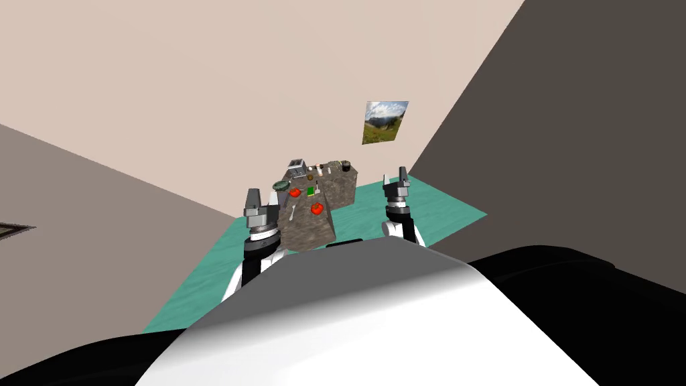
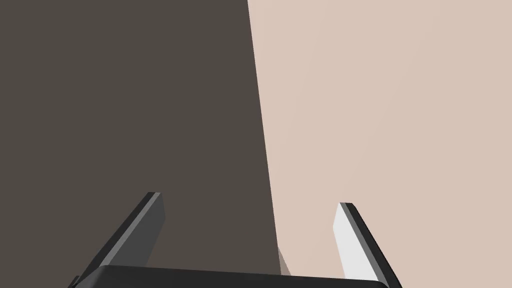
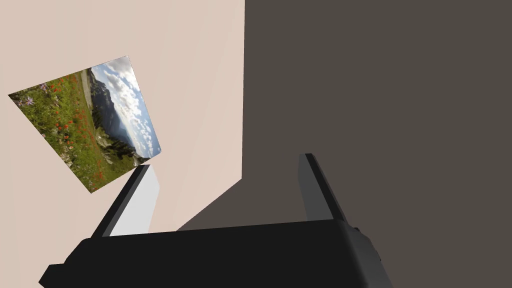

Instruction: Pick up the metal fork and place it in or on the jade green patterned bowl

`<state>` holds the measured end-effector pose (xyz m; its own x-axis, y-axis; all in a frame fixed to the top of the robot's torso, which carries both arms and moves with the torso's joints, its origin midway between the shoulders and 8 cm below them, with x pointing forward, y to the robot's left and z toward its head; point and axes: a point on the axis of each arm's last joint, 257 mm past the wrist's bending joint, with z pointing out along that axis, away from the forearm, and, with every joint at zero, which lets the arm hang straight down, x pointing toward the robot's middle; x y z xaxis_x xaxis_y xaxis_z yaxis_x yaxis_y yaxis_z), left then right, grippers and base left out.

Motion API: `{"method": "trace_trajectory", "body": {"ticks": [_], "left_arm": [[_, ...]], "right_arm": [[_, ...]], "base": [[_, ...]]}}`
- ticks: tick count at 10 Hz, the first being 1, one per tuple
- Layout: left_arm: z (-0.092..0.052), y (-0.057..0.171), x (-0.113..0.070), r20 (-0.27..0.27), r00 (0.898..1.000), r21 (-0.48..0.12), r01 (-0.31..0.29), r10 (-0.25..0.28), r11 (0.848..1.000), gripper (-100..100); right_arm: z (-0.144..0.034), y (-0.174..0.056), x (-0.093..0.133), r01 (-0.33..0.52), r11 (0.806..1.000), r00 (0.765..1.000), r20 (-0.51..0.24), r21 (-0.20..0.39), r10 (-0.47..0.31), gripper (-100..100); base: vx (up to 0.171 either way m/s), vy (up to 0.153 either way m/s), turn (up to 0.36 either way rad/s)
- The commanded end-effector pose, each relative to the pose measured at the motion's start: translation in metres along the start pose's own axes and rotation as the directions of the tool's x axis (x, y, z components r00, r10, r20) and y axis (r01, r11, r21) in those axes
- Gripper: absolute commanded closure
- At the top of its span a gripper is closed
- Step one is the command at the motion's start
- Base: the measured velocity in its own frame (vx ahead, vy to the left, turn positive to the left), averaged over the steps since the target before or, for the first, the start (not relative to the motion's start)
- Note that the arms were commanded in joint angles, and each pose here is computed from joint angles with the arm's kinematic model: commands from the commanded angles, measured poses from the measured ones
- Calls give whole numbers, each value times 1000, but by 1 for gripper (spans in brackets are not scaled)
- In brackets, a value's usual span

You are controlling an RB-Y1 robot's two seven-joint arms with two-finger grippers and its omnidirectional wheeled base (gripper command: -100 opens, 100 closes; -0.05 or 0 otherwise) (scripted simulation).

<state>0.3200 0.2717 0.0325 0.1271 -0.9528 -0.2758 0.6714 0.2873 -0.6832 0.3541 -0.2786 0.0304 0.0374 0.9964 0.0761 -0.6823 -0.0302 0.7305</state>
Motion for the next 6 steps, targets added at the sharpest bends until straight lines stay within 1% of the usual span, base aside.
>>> {"method": "trace_trajectory", "body": {"ticks": [1,2,3,4,5,6], "left_arm": [[-11,6,5,-70,990,-9,-127,126,992,-100],[-11,7,7,-77,987,-8,-141,140,990,-100],[-19,11,11,-129,966,-5,-227,225,974,-100],[-28,15,13,-178,938,1,-303,299,953,-100],[-29,16,15,-185,932,4,-315,310,949,-100],[-39,21,19,-240,890,20,-395,388,919,-100]], "right_arm": [[0,0,0,0,1000,1000,0,0,0,0],[0,0,0,0,1000,1000,0,0,0,0],[0,0,0,0,1000,1000,0,0,0,0],[0,0,0,0,1000,1000,0,0,0,0],[0,0,0,0,1000,1000,0,0,0,0],[0,0,0,0,1000,1000,0,0,0,0]], "base": [[-113,31,-260],[-78,19,-95],[-79,14,-213],[-113,17,-352],[-83,11,-106],[-71,7,-198]]}}
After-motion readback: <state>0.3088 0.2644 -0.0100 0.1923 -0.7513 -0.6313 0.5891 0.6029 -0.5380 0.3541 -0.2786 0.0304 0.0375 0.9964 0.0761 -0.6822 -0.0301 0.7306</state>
